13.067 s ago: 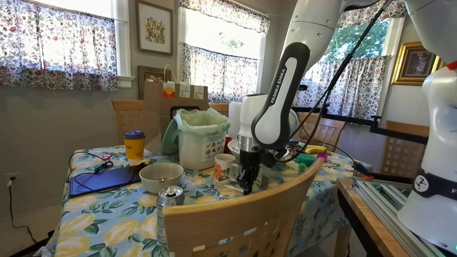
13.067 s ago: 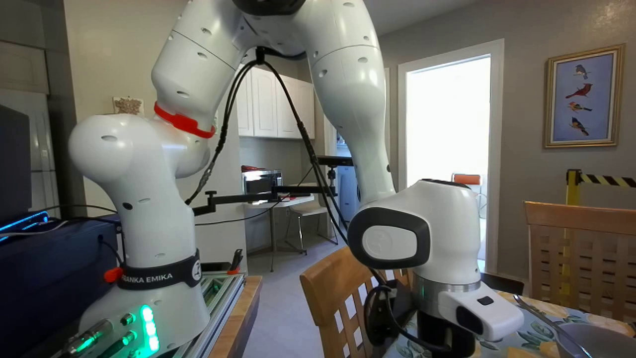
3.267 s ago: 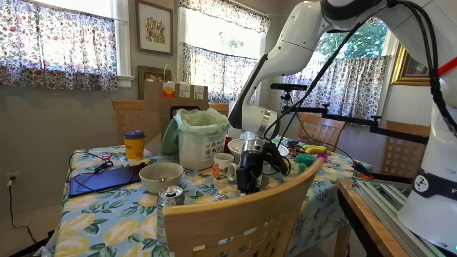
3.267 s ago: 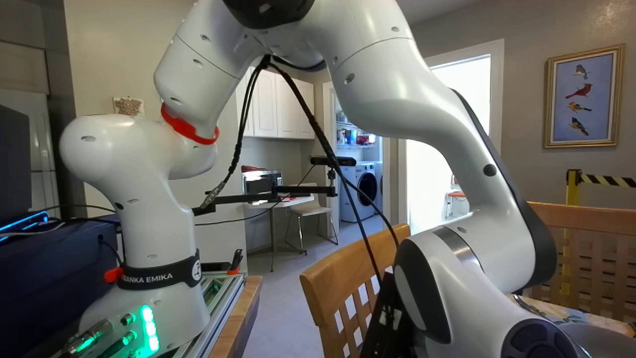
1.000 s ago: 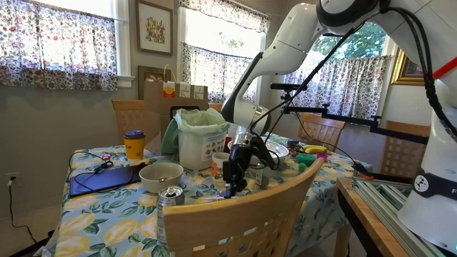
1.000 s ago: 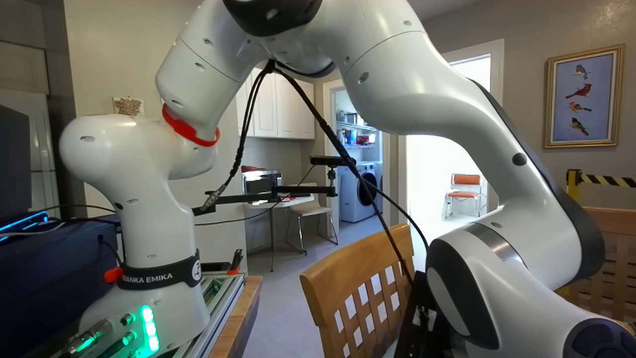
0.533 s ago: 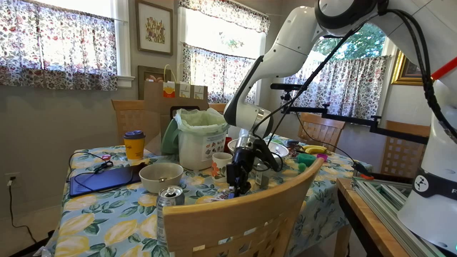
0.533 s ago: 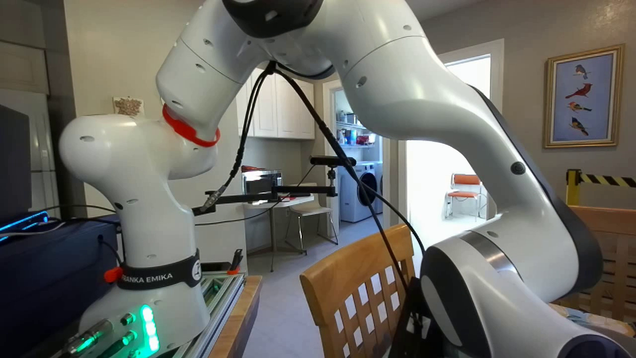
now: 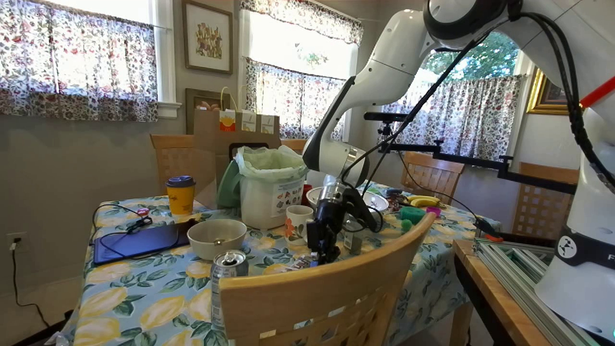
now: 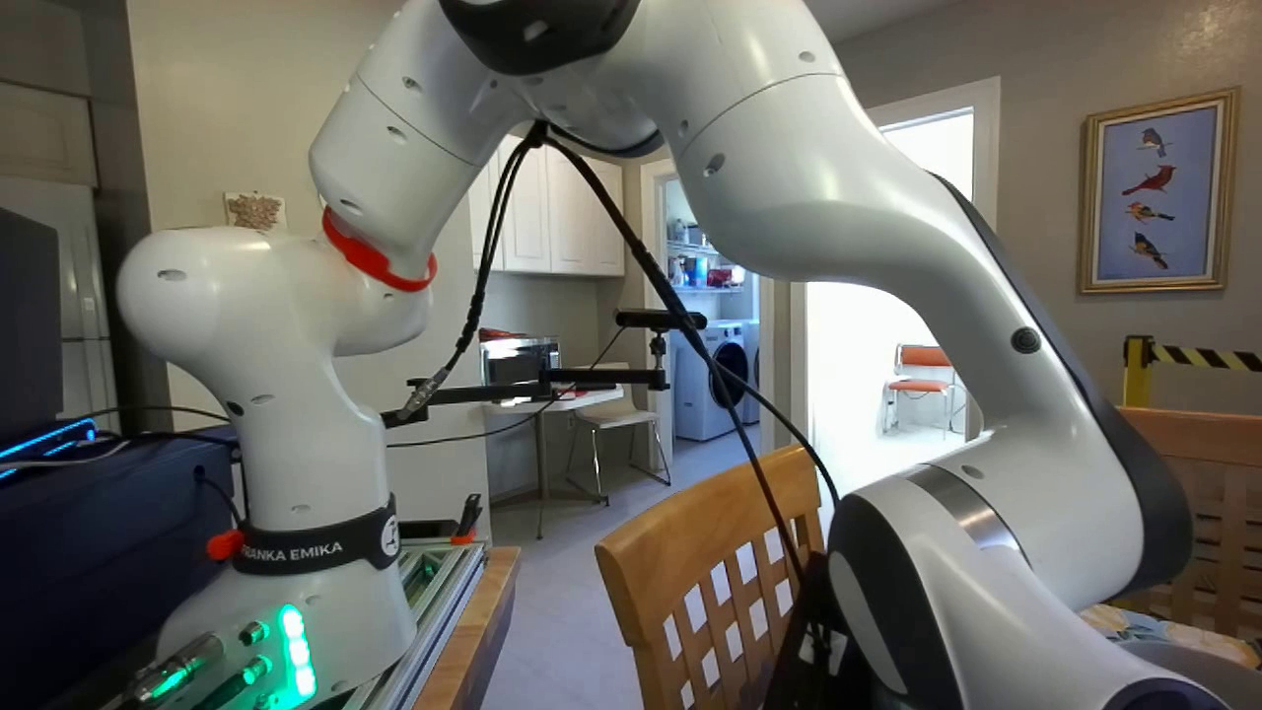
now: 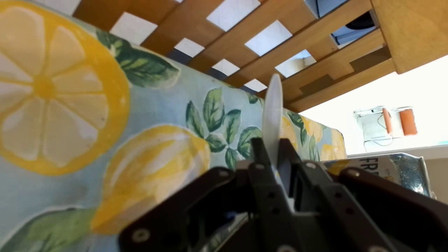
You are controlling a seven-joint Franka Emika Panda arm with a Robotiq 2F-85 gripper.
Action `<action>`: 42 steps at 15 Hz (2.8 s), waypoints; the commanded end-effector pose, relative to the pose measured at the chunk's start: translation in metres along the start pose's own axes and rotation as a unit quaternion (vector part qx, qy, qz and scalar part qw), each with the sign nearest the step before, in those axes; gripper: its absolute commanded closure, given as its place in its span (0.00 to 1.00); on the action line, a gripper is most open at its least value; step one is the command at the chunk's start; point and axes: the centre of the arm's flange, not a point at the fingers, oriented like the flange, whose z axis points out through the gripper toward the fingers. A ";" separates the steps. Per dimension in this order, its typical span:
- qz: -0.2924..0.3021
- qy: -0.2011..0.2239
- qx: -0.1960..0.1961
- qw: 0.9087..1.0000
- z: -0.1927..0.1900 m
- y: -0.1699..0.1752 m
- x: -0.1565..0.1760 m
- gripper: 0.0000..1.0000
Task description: Cut the packet with the knife
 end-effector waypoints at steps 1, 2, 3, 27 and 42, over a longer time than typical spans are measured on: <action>0.006 -0.006 0.015 1.000 0.012 0.007 -0.015 0.97; 0.007 -0.009 0.016 1.000 0.015 0.008 -0.018 0.97; 0.009 -0.012 0.017 1.000 0.018 0.009 -0.021 0.97; 0.002 0.026 0.037 0.999 -0.006 -0.005 -0.001 0.97; -0.001 0.040 0.052 0.998 -0.016 -0.010 0.009 0.97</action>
